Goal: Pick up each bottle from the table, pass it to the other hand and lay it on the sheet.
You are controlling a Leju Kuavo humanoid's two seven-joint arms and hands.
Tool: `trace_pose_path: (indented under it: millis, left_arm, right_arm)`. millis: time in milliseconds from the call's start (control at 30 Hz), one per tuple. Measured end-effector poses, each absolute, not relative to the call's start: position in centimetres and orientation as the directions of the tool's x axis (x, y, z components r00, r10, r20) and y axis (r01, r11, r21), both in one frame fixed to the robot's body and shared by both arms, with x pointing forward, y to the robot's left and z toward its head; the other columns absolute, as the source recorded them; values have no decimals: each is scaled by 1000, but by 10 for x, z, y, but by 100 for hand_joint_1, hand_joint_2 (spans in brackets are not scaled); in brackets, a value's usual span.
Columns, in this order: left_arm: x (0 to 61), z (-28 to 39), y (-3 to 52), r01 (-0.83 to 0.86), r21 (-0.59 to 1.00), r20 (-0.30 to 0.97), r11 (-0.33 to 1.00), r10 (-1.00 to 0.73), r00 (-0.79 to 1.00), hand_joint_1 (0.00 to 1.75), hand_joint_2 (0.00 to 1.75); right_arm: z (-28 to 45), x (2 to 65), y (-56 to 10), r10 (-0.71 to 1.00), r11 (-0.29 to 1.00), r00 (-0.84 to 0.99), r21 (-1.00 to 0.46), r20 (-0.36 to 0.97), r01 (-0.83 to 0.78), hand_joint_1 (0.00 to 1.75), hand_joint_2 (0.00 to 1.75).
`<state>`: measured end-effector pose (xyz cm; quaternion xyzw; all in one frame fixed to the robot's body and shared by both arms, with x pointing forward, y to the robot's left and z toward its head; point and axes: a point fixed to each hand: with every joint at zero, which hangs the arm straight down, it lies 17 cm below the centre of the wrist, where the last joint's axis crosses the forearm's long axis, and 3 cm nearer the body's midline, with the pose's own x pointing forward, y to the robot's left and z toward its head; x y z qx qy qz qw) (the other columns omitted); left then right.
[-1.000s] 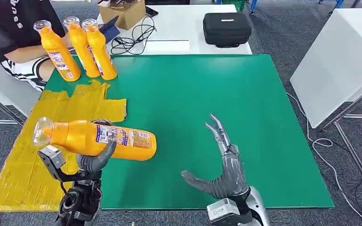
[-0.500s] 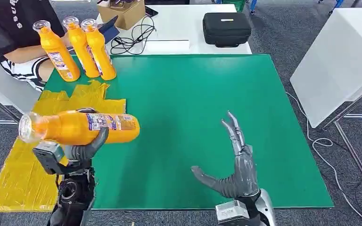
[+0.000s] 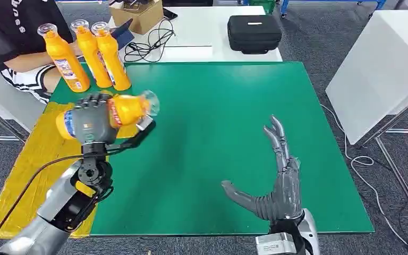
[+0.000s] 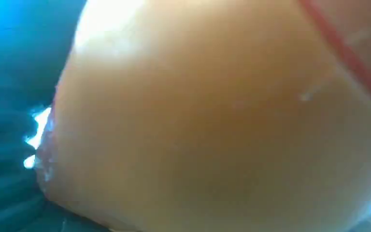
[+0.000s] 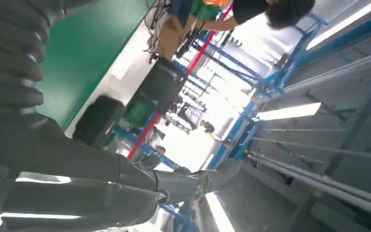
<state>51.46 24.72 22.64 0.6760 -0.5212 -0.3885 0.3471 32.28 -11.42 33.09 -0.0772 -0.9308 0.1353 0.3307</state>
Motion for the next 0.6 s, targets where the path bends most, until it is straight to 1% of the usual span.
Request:
trace_pose_path:
  millis: [67, 167, 267, 367, 600]
  left_arm:
    - [524, 192, 254, -328, 894, -279, -305, -952, 126, 175, 175]
    - [533, 147, 284, -140, 894, -411, -426, -903, 127, 175, 175]
    - [533, 108, 313, 27, 872, -488, -488, -864, 128, 175, 175]
    - [532, 88, 333, 114, 859, -512, -500, -849, 130, 175, 175]
    - [530, 71, 351, 185, 847, -526, -499, -839, 142, 175, 175]
  right_arm:
    - [332, 322, -112, 214, 954, -773, -298, 597, 34, 0, 175]
    - [332, 323, -111, 185, 958, -775, -286, 604, 5, 0, 175]
    - [333, 324, -113, 166, 962, -772, -274, 613, -10, 0, 175]
    - [332, 327, -116, 168, 963, -768, -269, 618, -6, 0, 175]
    - [333, 329, -119, 172, 965, -764, -262, 622, 4, 0, 175]
